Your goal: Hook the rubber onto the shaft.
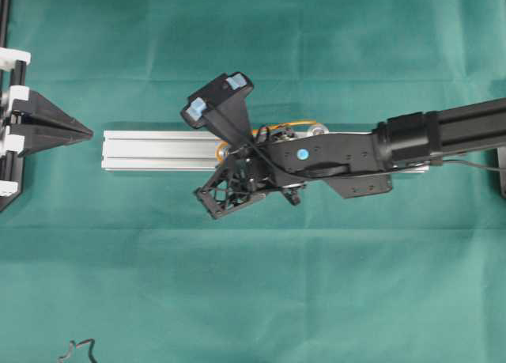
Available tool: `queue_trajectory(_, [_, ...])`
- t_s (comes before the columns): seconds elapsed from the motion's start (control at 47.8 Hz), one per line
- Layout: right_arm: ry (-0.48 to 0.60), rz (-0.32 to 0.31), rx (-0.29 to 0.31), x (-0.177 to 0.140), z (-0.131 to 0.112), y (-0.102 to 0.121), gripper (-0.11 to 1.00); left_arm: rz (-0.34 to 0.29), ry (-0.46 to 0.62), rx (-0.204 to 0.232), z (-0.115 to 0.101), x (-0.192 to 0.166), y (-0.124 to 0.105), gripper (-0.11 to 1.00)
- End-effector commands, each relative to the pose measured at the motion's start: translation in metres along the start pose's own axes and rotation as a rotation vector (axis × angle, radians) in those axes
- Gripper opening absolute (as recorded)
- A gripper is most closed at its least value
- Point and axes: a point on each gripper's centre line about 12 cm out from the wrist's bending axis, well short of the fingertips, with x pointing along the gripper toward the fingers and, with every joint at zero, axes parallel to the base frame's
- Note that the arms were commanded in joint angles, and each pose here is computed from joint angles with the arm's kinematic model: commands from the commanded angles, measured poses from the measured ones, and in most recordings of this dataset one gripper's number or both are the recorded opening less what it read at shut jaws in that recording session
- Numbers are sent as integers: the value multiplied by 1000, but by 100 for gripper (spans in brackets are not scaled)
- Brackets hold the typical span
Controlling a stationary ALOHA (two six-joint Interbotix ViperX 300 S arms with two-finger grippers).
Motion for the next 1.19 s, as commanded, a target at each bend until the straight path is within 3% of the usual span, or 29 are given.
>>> queue_trajectory(0.0, [-20, 50, -1, -26, 3, 6, 6, 0, -28, 0, 12, -2, 0, 0])
queue_trajectory(0.544, [-6, 27, -15, -35, -9, -13, 6, 0, -28, 2, 12, -2, 0, 0])
queue_trajectory(1.171, [-8, 31, -53, -36, -9, -14, 6, -1, -28, 2, 12, -2, 0, 0])
